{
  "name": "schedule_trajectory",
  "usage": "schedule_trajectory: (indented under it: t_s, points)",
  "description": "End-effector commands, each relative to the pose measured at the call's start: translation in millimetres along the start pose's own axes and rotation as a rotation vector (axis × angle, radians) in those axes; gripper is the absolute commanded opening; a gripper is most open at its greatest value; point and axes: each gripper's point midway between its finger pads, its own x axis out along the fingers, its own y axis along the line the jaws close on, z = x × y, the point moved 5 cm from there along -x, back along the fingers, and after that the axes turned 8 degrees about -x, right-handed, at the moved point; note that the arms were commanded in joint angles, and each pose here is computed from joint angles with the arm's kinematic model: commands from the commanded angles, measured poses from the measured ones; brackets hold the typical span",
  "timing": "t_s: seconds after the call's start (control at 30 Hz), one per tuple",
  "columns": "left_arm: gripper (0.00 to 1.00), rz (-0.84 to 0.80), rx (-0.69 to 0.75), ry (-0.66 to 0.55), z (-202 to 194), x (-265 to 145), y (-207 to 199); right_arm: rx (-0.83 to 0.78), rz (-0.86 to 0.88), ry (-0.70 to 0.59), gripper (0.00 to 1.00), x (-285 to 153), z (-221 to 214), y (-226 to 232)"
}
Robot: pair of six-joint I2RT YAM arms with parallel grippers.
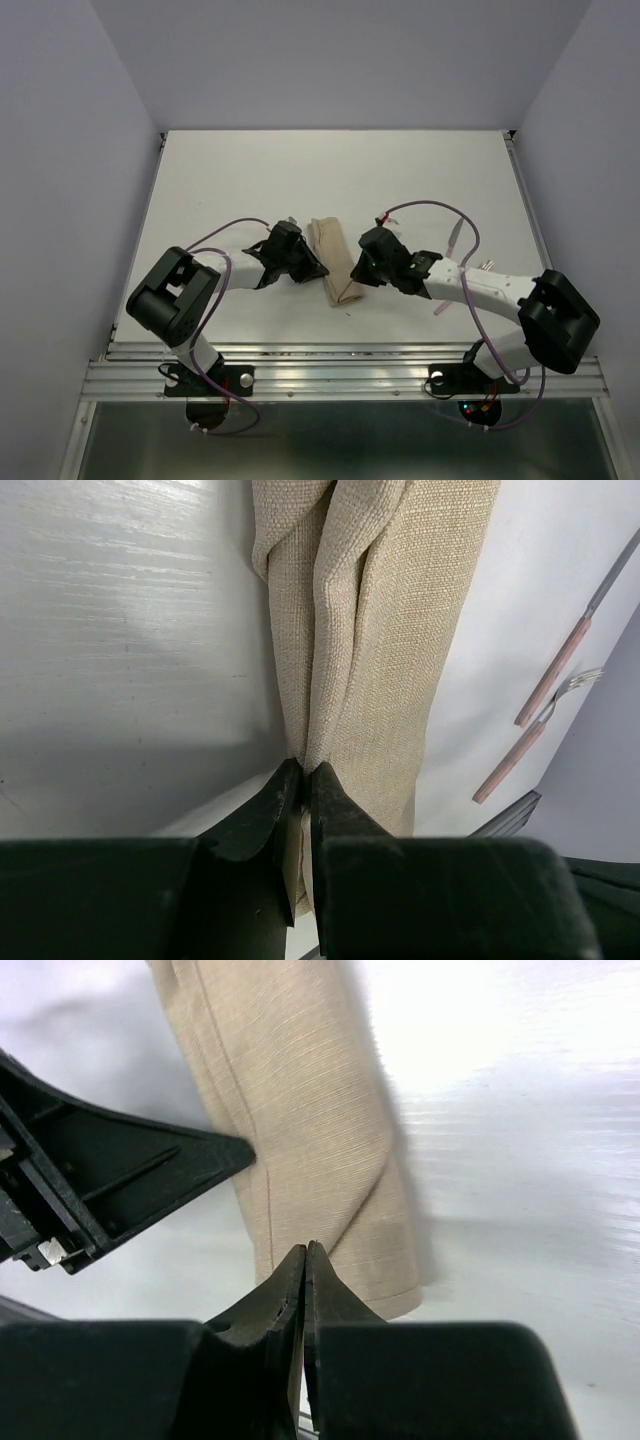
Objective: Fold the napkin into a case and place the utensils inside
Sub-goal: Smooth out the smaller rectangle-folded napkin at the center of the board.
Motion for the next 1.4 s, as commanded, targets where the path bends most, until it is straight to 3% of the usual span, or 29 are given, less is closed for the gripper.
schedule_trajectory:
  t_s: [0.0,0.23,0.53,0.7,0.87,1.17,1.37]
  points:
    - [0.0,-0.032,0.012,-0.02,1.2,-2.8,-3.6,0.014,-0.153,-0.071,0.05,-3.2,7.7,-26.1]
    - [0.0,-0.037,0.013,-0.02,1.2,-3.5,-4.8,-0.067,-0.234,0.04,0.03,16.8,-7.8,-34.8]
    - [0.01,-0.034,0.011,-0.017,-0.5,-3.9,-2.1,-0.157,-0.226,0.059,0.02,27.6,-13.2,-18.3]
    - [0.23,-0.031,0.021,-0.011,-4.4,-9.3,1.0,-0.147,-0.209,0.002,0.01,17.9,-3.7,-12.3]
    - [0.31,-0.015,0.03,-0.01,-8.1,-17.4,9.3,-0.158,-0.2,-0.039,0.03,7.6,4.2,-12.3]
    - [0.34,0.003,0.074,-0.015,-8.8,-28.4,10.2,-0.16,-0.288,-0.02,0.03,12.5,2.1,-35.3]
    - [0.27,0.017,0.103,0.013,-14.7,-29.1,12.5,-0.2,-0.299,0.069,0.02,28.2,-11.7,-36.9]
